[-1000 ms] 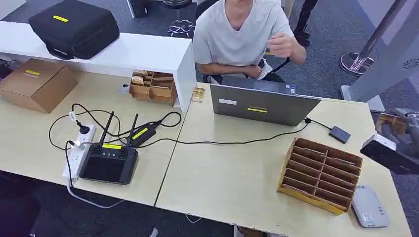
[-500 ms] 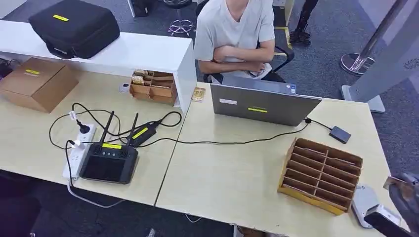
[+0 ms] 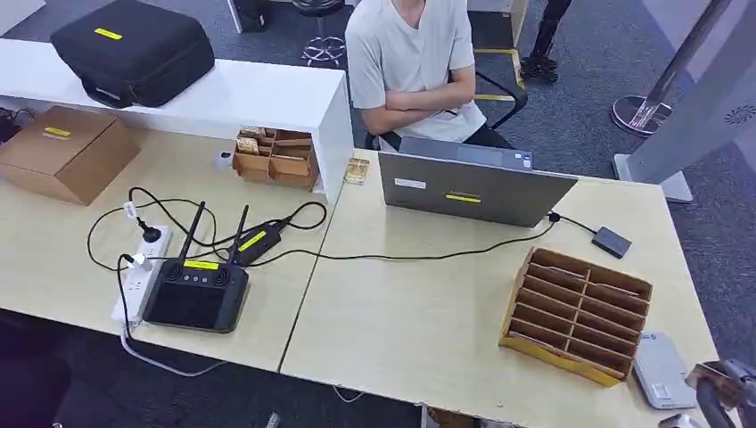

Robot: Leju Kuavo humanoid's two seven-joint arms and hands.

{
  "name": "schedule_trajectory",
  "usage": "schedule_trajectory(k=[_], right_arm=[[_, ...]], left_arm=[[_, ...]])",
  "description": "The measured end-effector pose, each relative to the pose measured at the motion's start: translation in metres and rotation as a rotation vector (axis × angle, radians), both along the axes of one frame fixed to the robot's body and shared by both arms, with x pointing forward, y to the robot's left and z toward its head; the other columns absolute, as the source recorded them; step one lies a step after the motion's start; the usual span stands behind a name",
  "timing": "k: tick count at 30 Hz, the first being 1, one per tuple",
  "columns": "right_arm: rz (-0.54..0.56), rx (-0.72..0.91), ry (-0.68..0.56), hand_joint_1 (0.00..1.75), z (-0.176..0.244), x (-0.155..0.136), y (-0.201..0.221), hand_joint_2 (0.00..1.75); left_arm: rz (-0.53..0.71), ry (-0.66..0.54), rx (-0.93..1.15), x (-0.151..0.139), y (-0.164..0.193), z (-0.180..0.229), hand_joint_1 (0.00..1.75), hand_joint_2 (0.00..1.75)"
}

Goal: Pass the card to the sensor for recognition and then transmit it.

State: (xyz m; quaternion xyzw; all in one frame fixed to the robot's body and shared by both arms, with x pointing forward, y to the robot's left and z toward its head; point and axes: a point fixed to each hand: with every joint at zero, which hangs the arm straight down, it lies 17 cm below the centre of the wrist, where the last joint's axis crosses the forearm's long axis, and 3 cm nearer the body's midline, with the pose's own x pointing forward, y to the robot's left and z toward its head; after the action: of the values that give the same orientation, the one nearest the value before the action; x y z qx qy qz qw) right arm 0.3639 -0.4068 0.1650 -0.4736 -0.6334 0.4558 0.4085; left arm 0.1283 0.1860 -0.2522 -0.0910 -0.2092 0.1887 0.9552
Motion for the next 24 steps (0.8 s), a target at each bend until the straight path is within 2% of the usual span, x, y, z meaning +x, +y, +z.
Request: schedule_trajectory(k=[5, 15, 24], right_arm=[[-0.022, -0.027, -0.003, 1.75, -0.011, 0.007, 0.000, 1.75], [-0.075, -0.052, 0.001, 1.75, -0.025, 0.041, -0.007, 1.75], [-0.079, -0.029, 0.034, 1.75, -0.044, 0.043, -0.001, 1.75]], left_arm=[[-0.015, 0.004, -0.003, -0.001, -0.002, 0.000, 0.00, 0.00], [-0.033, 0.005, -0.004, -0.001, -0.004, 0.000, 0.00, 0.00], [-0.033, 0.011, -0.007, -0.002, -0.005, 0.000, 0.00, 0.00]])
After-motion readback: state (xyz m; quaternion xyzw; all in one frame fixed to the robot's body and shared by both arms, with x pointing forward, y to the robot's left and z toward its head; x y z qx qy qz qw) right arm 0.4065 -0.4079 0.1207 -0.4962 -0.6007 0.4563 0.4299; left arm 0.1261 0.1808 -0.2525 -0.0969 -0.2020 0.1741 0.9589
